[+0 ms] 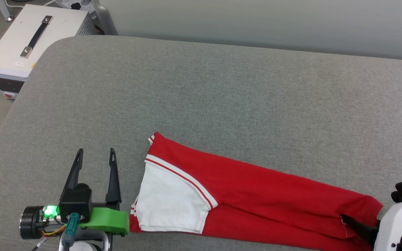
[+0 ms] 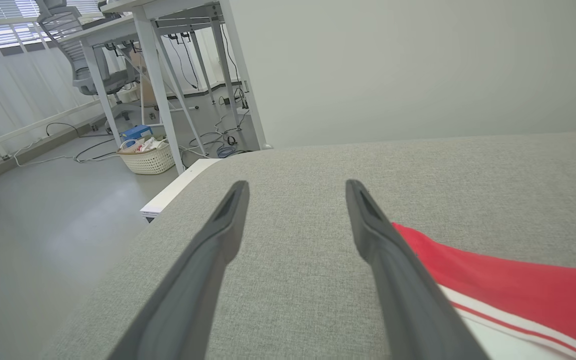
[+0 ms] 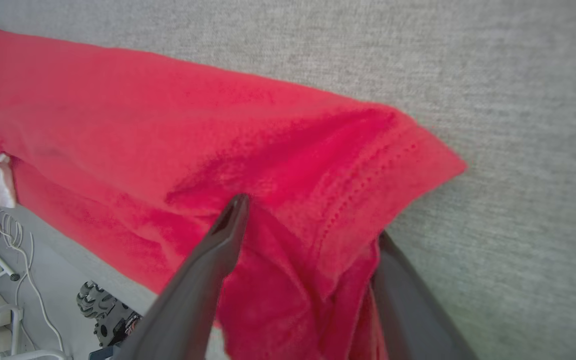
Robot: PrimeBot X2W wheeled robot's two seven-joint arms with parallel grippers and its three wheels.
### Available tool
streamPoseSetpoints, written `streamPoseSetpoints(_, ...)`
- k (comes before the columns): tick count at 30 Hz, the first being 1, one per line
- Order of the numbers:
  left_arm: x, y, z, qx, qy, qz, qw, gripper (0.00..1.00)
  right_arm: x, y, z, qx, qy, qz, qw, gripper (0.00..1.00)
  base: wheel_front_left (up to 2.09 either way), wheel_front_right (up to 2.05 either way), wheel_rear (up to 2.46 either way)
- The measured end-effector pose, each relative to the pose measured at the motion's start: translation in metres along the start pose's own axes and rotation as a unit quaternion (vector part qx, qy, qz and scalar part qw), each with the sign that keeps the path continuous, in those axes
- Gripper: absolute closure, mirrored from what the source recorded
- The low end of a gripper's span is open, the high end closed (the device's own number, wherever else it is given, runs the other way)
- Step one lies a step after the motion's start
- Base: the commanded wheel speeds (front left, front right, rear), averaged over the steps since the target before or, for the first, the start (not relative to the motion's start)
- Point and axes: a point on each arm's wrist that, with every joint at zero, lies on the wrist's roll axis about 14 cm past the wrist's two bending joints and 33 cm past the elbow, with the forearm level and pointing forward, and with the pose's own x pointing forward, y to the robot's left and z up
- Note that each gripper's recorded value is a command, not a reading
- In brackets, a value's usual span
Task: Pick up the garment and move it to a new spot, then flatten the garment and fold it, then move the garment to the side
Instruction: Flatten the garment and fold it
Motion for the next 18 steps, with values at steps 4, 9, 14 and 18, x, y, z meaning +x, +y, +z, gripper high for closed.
streamPoseSetpoints(4, -0.004, 0.002, -0.002, 0.002, 0.003, 0.003, 1.000, 0.00, 0.003, 0.004, -0.002, -0.005, 0.003, 0.005, 1.000, 0.00, 0.00, 0.00, 0.00)
streamPoseSetpoints(9, -0.008, -0.001, -0.003, 0.005, 0.002, -0.006, 1.000, 0.00, 0.000, -0.001, -0.002, -0.014, -0.004, -0.002, 1.000, 1.00, 0.00, 0.00, 0.00)
streamPoseSetpoints(14, -0.009, -0.005, 0.000, 0.005, -0.003, -0.017, 1.000, 0.00, -0.005, -0.009, 0.002, -0.006, -0.023, -0.011, 1.000, 1.00, 0.00, 0.00, 0.00)
streamPoseSetpoints(18, -0.010, -0.007, 0.001, 0.007, -0.006, -0.022, 1.000, 0.00, -0.014, -0.023, 0.009, 0.002, -0.042, -0.029, 0.999, 1.00, 0.00, 0.00, 0.00)
